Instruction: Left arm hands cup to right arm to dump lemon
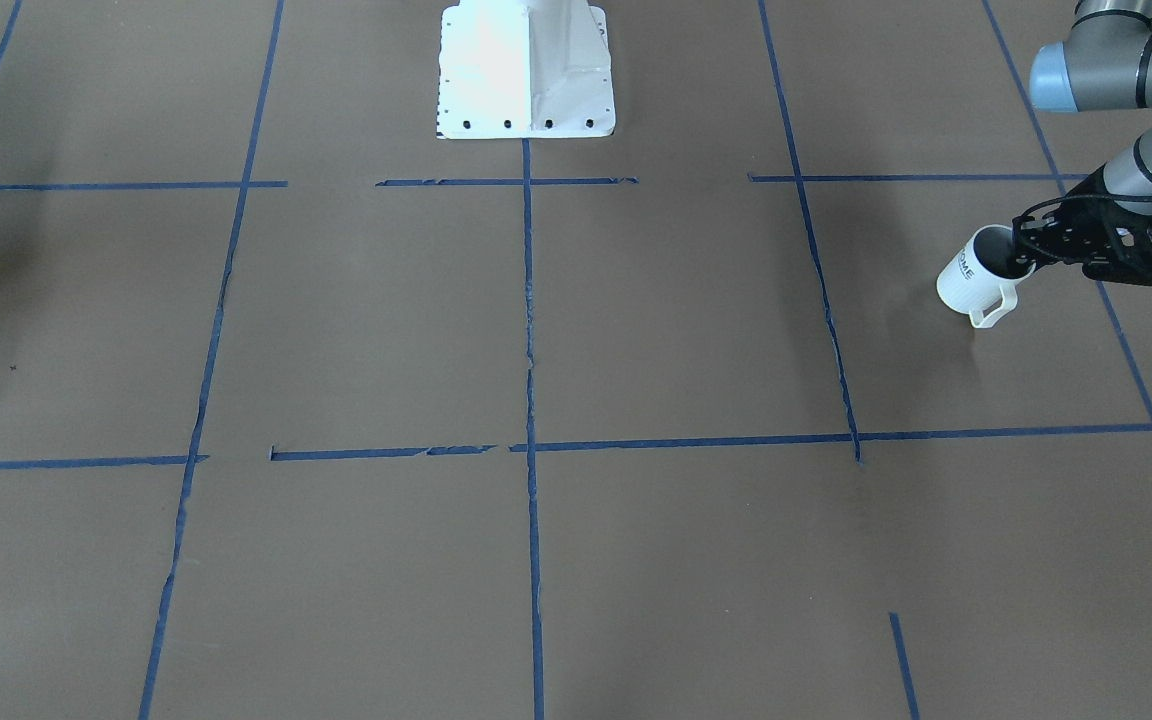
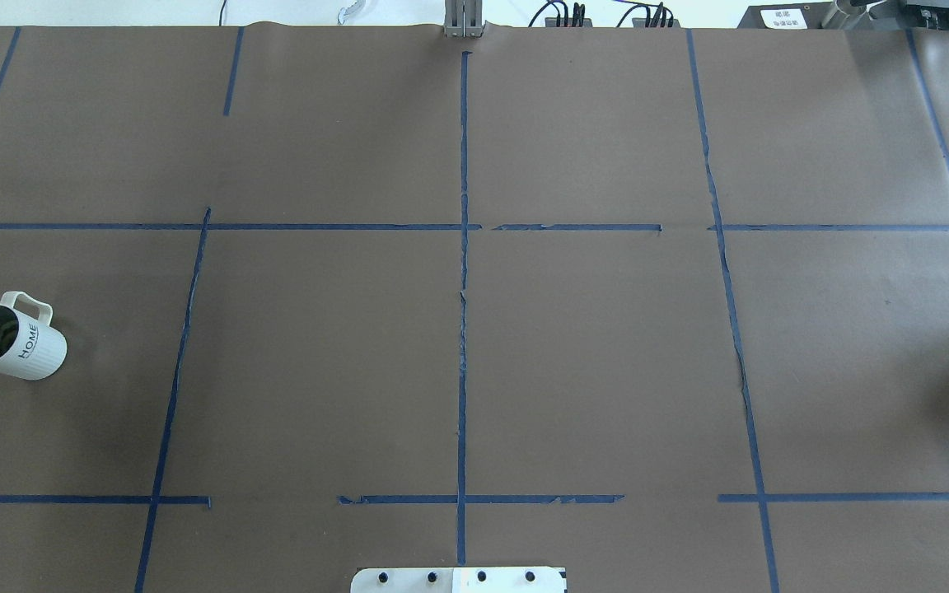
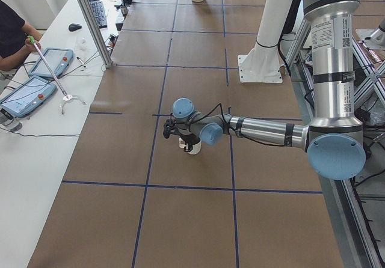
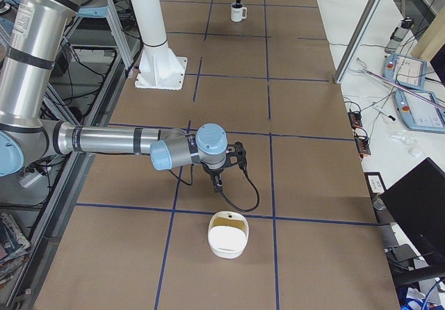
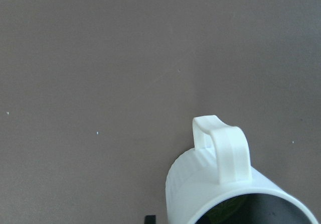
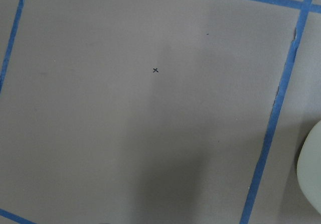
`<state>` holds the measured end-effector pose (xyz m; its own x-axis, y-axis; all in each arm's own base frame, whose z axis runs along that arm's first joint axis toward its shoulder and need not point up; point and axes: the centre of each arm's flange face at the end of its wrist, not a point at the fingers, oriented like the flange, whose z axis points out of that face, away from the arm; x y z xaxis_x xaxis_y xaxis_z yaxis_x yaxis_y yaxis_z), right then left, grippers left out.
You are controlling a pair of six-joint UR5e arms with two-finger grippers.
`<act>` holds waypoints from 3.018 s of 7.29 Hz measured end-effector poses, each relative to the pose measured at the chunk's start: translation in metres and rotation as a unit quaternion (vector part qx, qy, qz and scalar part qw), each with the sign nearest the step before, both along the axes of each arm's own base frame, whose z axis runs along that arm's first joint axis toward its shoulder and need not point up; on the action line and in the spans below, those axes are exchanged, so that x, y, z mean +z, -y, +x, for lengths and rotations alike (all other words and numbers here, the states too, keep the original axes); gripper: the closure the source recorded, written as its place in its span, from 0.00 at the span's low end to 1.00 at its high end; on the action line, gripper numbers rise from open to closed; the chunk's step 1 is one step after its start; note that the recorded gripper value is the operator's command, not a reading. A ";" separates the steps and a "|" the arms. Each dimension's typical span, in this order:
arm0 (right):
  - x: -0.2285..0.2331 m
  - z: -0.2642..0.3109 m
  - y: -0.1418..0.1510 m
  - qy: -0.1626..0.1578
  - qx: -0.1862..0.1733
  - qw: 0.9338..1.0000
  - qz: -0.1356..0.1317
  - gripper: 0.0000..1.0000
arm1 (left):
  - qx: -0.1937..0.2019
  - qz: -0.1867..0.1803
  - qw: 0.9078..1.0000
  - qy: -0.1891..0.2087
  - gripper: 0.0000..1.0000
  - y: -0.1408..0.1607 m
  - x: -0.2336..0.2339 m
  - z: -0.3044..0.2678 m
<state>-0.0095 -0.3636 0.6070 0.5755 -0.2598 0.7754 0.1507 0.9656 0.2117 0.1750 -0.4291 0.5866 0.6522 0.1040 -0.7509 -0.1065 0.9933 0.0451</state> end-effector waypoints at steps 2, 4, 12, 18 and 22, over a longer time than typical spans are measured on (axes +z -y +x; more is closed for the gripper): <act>-0.037 -0.028 0.009 0.010 0.007 1.000 0.018 0.00 | -0.016 0.008 1.000 -0.010 1.00 0.008 -0.039 0.000; -0.102 -0.116 0.036 0.020 0.028 0.998 0.059 0.00 | -0.021 0.020 0.999 -0.018 1.00 0.040 -0.112 0.015; -0.366 -0.464 -0.044 0.112 0.196 0.934 0.277 0.00 | -0.028 -0.050 0.998 0.000 0.94 0.120 -0.394 0.149; -0.419 -0.524 -0.072 0.086 0.295 0.883 0.356 0.00 | -0.046 -0.117 0.992 -0.027 0.96 0.092 -0.484 0.260; -0.424 -0.523 -0.070 0.082 0.311 0.875 0.363 0.00 | -0.044 -0.121 0.991 -0.038 0.96 0.062 -0.504 0.290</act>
